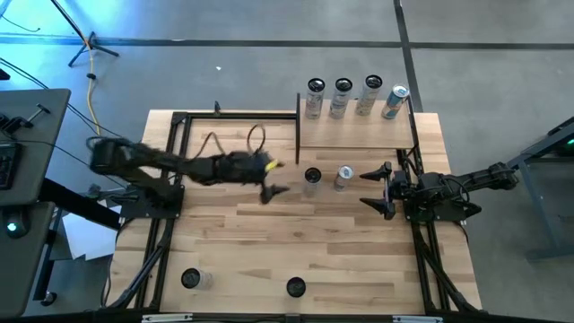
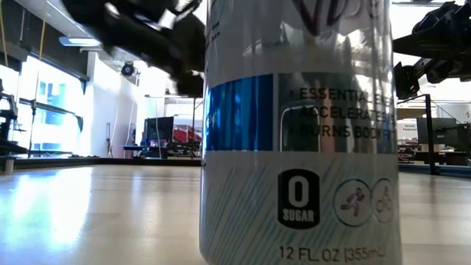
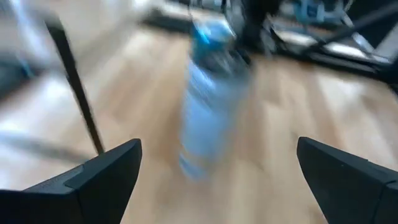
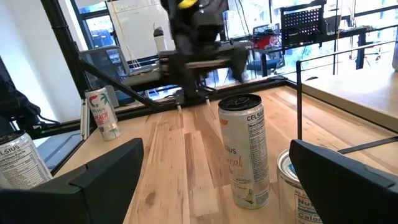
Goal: Place canned beverage on shelf
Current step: Move the white blue soda can to the center of the table, then move the white pink soda can to the center of the table
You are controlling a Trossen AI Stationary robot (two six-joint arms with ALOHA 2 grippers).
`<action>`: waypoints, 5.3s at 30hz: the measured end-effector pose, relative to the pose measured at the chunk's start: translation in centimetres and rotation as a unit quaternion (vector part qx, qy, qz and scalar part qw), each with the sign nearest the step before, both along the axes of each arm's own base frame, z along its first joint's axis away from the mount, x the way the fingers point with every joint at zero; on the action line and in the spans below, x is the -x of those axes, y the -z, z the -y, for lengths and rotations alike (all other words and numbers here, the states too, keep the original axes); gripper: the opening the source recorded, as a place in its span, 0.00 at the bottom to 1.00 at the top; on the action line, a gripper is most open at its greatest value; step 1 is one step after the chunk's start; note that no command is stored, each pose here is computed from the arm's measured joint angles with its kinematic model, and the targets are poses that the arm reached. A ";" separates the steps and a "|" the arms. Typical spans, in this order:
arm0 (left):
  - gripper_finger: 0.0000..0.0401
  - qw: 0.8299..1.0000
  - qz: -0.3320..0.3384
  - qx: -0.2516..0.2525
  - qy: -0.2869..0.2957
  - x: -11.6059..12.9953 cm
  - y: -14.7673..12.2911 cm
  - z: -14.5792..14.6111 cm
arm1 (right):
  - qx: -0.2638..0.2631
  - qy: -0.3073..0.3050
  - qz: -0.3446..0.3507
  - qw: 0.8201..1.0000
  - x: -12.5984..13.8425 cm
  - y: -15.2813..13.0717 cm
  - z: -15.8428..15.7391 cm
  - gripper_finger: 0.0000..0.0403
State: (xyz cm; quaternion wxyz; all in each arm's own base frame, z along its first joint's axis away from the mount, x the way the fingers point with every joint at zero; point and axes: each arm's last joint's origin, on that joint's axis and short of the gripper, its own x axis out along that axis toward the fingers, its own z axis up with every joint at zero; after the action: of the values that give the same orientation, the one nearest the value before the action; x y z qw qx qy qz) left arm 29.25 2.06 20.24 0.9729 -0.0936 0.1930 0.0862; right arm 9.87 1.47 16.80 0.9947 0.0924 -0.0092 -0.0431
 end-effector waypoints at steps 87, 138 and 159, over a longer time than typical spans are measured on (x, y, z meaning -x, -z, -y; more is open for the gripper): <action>0.55 0.995 0.065 -0.059 0.038 -7.0 6.0 27.5 | 0.000 -0.003 0.000 1.000 0.0 0.0 0.0 0.97; 0.79 0.989 0.040 -0.124 0.074 -15.3 5.8 8.5 | 0.000 -0.001 0.000 1.000 0.0 0.0 0.0 0.97; 0.84 0.988 0.049 -0.106 -0.106 1.9 -2.3 21.3 | 0.000 -0.003 0.000 1.000 0.0 0.0 0.0 0.97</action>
State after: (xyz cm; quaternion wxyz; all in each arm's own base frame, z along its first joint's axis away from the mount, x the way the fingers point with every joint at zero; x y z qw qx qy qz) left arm 27.32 -19.28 22.53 0.9711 -0.0143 0.1235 0.2039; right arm 9.87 1.49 16.80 0.9949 0.0924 -0.0089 -0.0405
